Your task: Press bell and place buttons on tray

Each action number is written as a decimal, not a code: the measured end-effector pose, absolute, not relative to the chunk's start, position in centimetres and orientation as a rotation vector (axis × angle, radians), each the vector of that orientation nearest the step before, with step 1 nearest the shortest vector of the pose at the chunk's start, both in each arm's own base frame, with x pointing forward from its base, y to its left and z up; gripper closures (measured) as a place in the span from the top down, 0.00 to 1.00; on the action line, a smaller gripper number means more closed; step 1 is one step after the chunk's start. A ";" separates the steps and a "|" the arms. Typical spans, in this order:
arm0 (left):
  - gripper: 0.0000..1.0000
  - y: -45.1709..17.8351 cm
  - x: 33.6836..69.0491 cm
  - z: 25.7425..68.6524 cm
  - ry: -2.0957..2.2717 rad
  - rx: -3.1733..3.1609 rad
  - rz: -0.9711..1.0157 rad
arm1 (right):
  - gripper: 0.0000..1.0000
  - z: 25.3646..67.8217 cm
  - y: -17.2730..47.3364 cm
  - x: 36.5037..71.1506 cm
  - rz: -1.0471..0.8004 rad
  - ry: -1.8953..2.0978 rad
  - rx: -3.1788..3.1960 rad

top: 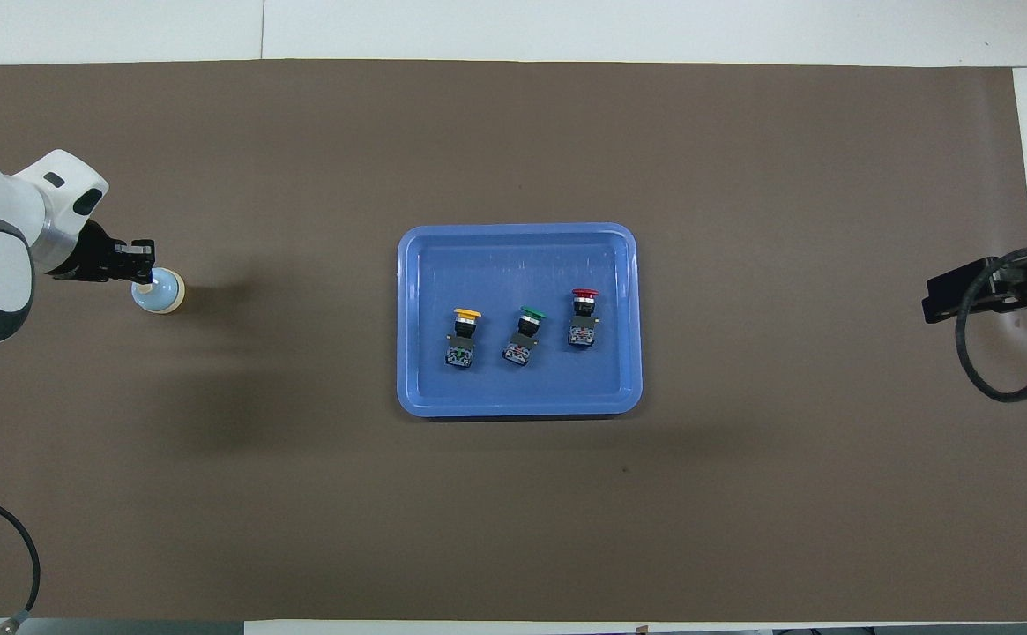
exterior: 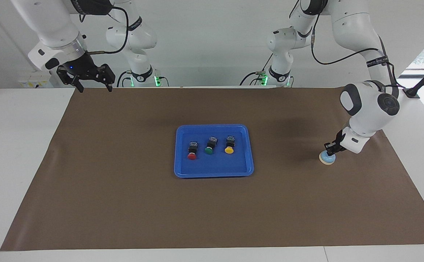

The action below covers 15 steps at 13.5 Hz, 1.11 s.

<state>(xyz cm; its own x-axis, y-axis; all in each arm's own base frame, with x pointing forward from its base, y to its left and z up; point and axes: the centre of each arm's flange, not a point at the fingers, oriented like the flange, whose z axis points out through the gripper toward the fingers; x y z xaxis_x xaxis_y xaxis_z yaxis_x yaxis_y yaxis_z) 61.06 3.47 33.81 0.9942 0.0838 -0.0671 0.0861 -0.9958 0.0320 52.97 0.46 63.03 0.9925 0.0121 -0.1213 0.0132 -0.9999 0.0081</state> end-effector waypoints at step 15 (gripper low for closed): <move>0.71 -1.6 57.0 53.8 0.006 3.118 -0.259 | 1.00 63.0 0.5 53.0 -0.190 0.020 3.127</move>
